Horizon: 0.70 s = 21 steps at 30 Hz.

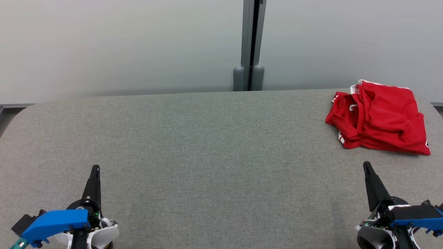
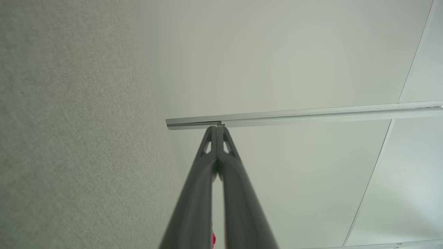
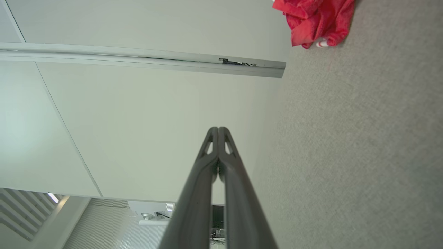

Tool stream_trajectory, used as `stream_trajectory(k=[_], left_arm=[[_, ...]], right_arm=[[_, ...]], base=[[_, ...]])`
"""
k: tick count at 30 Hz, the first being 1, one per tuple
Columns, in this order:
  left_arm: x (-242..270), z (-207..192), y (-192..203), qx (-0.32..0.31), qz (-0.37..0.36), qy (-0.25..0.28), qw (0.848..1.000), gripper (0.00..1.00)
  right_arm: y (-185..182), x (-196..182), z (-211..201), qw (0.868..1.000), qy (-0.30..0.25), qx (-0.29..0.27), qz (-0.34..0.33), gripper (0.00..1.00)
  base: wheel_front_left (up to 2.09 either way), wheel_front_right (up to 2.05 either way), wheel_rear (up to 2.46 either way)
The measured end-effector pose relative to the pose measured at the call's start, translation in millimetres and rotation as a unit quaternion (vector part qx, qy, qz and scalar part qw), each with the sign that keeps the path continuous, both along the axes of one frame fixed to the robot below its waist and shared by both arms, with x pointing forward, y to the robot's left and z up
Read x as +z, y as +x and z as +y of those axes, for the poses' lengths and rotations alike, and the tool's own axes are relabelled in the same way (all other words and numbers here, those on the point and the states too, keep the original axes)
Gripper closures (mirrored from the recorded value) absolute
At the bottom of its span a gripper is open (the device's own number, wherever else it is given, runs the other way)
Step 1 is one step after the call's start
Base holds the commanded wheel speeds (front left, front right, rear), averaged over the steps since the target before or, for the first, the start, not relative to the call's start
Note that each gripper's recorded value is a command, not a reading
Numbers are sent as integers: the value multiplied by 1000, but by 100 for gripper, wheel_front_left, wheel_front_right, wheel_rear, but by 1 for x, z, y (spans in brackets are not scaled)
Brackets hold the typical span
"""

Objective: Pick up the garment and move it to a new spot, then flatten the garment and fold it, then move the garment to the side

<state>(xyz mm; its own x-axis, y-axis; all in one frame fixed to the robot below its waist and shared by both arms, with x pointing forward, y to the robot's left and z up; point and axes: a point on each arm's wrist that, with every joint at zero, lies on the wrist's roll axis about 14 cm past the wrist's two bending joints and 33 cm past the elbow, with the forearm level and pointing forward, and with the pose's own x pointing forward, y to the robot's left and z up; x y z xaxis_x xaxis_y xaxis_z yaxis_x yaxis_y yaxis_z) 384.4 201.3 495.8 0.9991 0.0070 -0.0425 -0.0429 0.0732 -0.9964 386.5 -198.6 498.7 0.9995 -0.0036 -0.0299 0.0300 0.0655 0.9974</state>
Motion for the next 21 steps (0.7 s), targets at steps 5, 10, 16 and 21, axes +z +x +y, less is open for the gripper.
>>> stream_trajectory(k=[5,10,16,21], left_arm=[[4,0,2,-1,-7,-18,1000,100],[7,-1,3,-2,-13,-38,999,100],[7,-1,3,-2,-13,-38,999,100],[7,-1,3,-2,-14,-38,999,100]], right_arm=[[0,2,0,1000,17,1,-4,100],[0,4,0,999,36,2,-8,100],[0,4,0,999,36,2,-8,100],[0,4,0,999,36,2,-8,100]], base=[[0,0,0],[0,0,0],[0,0,0],[0,0,0]])
